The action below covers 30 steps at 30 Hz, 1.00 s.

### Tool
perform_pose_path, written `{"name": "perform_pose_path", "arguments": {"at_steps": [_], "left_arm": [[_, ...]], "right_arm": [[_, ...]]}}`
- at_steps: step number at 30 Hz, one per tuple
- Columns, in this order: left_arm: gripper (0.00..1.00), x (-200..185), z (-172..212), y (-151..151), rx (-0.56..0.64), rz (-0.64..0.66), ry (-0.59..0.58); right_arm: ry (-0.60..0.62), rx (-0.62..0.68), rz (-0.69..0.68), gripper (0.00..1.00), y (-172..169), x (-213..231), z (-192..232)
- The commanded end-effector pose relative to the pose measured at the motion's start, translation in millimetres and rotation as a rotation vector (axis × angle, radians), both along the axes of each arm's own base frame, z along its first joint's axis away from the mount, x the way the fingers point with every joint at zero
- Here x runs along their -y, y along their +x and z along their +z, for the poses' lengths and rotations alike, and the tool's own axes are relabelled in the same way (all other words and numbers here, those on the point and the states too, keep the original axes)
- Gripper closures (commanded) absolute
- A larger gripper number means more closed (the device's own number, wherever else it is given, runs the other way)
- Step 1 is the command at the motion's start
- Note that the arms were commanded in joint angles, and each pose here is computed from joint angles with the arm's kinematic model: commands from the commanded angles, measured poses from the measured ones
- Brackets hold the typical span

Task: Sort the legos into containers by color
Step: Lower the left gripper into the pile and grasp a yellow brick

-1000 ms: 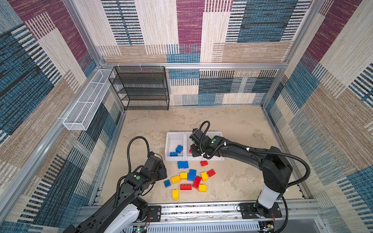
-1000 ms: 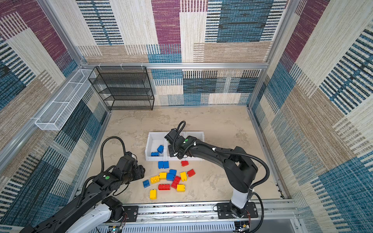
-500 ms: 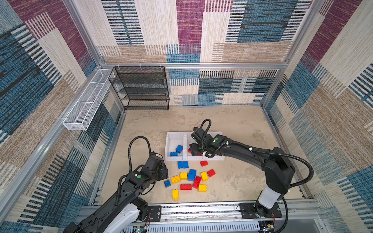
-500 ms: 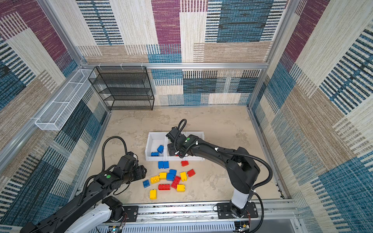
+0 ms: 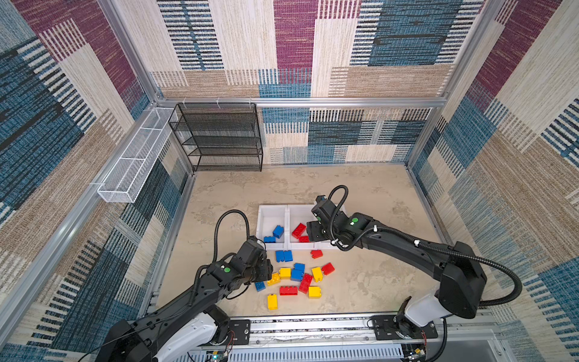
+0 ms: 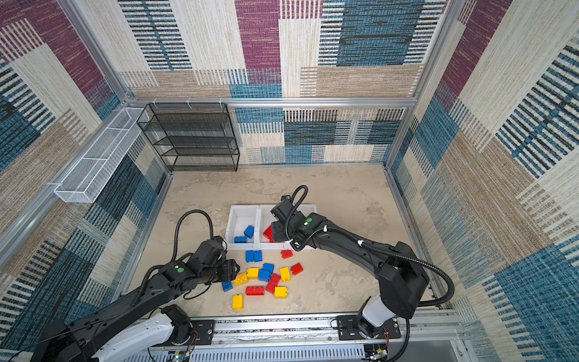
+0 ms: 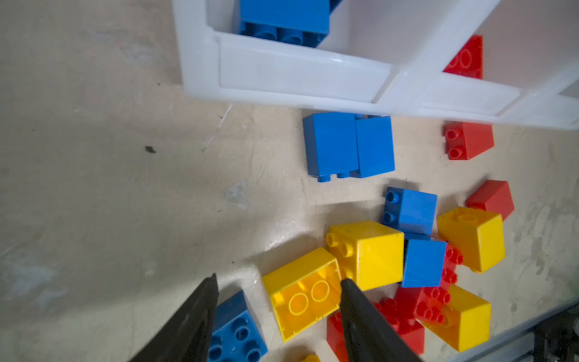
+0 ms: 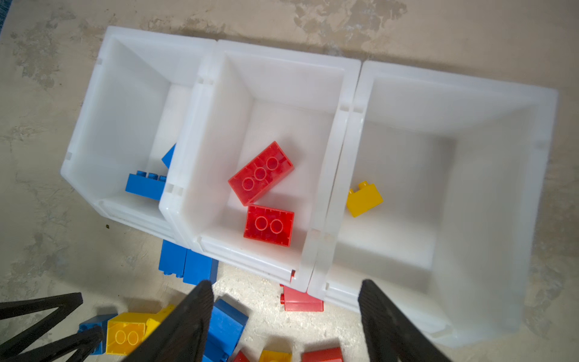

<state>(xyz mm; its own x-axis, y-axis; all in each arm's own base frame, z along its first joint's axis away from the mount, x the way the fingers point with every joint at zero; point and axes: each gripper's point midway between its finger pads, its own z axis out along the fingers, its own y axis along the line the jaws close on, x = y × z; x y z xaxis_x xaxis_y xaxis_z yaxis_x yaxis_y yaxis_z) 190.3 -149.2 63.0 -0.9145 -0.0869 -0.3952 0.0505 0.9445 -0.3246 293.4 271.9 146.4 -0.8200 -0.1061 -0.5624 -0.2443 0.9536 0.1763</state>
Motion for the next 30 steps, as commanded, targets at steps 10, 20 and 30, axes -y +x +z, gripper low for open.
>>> {"name": "perform_pose_path", "arguments": {"at_steps": [10, 20, 30], "left_arm": [[0.39, 12, -6, 2, -0.021, -0.023, 0.110], [0.39, 1, -14, -7, -0.059, 0.029, 0.154], [0.37, 17, -18, -5, -0.078, -0.031, 0.167]], "right_arm": [[0.033, 0.001, -0.029, 0.24, -5, 6, 0], [0.043, -0.014, -0.020, 0.24, -9, 6, -9], [0.046, -0.026, -0.024, 0.23, -13, 8, -14]]}}
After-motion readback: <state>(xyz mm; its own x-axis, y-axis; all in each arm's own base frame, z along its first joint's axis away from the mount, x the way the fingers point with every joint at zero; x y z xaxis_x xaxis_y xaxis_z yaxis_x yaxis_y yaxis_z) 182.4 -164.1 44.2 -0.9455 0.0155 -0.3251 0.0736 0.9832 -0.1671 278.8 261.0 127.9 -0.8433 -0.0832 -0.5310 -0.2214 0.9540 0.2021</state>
